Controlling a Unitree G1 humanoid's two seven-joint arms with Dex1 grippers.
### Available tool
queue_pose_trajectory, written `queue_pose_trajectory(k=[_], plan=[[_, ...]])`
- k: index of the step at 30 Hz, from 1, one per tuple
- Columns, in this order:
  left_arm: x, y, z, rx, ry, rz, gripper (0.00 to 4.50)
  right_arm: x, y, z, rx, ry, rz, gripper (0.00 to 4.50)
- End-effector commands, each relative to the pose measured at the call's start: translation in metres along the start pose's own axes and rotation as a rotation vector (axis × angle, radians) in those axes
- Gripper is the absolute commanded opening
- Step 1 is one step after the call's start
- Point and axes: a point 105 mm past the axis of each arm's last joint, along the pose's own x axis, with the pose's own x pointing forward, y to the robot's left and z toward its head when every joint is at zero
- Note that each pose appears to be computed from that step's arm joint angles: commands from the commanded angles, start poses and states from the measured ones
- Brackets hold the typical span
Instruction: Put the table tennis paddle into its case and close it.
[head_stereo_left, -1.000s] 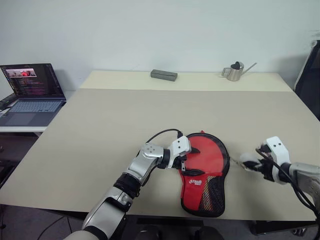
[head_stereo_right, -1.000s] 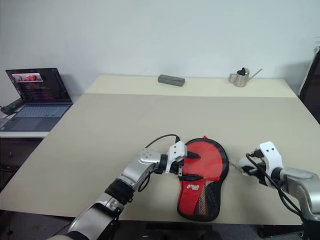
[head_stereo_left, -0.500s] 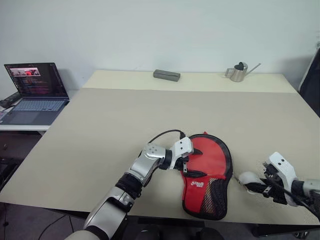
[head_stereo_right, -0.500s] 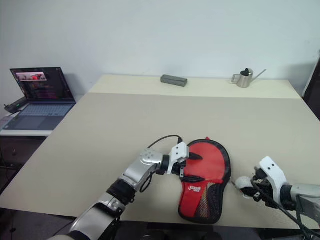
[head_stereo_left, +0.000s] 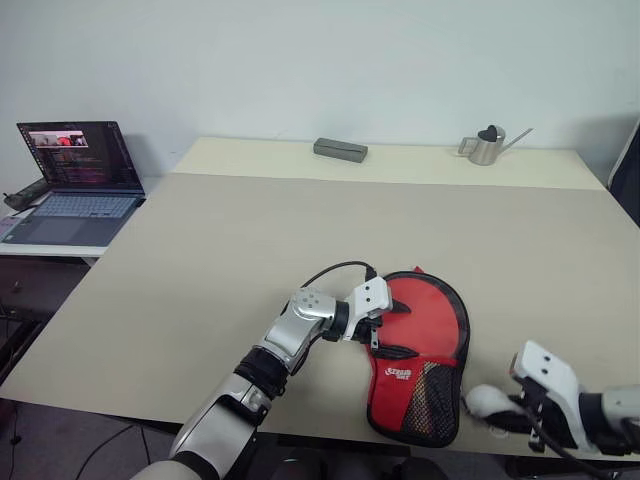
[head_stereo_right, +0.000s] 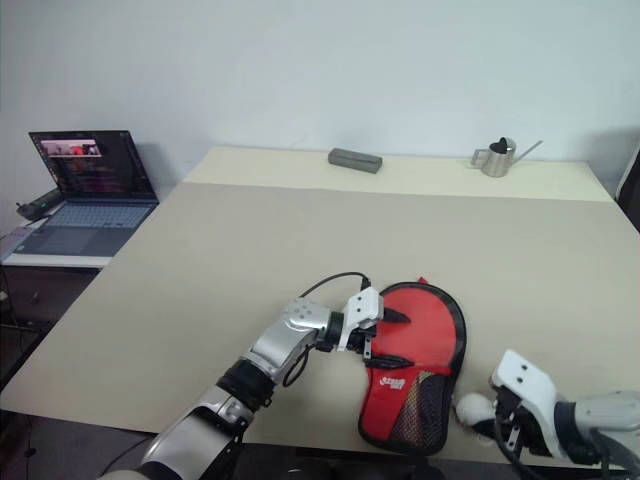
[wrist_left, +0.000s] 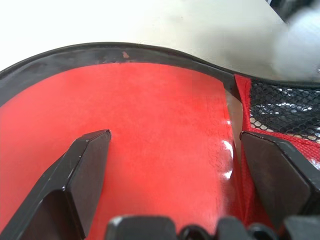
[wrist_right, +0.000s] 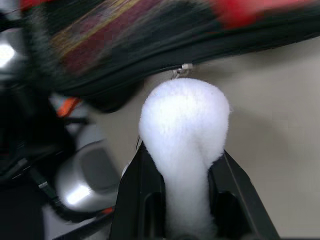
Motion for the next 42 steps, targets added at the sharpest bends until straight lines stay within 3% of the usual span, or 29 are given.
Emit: queue_pose_trajectory(k=[1, 11, 20, 27, 42], plan=[[-0.01, -0.017, -0.066, -0.173, 0.198, 0.003, 4.5, 0.003, 0.023, -0.001, -0.033, 0.018, 0.118, 0.46], [-0.009, -0.017, -0.067, -0.175, 0.198, 0.007, 4.5, 0.003, 0.052, 0.006, -0.066, -0.015, 0.251, 0.46], [-0.008, -0.017, -0.067, -0.175, 0.197, 0.008, 4.5, 0.008, 0.044, 0.018, -0.097, -0.055, 0.194, 0.46], [-0.007, -0.017, -0.067, -0.176, 0.198, 0.009, 4.5, -0.001, 0.044, 0.028, -0.085, -0.076, 0.206, 2.65], [-0.002, -0.019, -0.065, -0.175, 0.188, 0.004, 4.5, -0.032, 0.04, 0.043, -0.099, -0.186, 0.23, 2.65]])
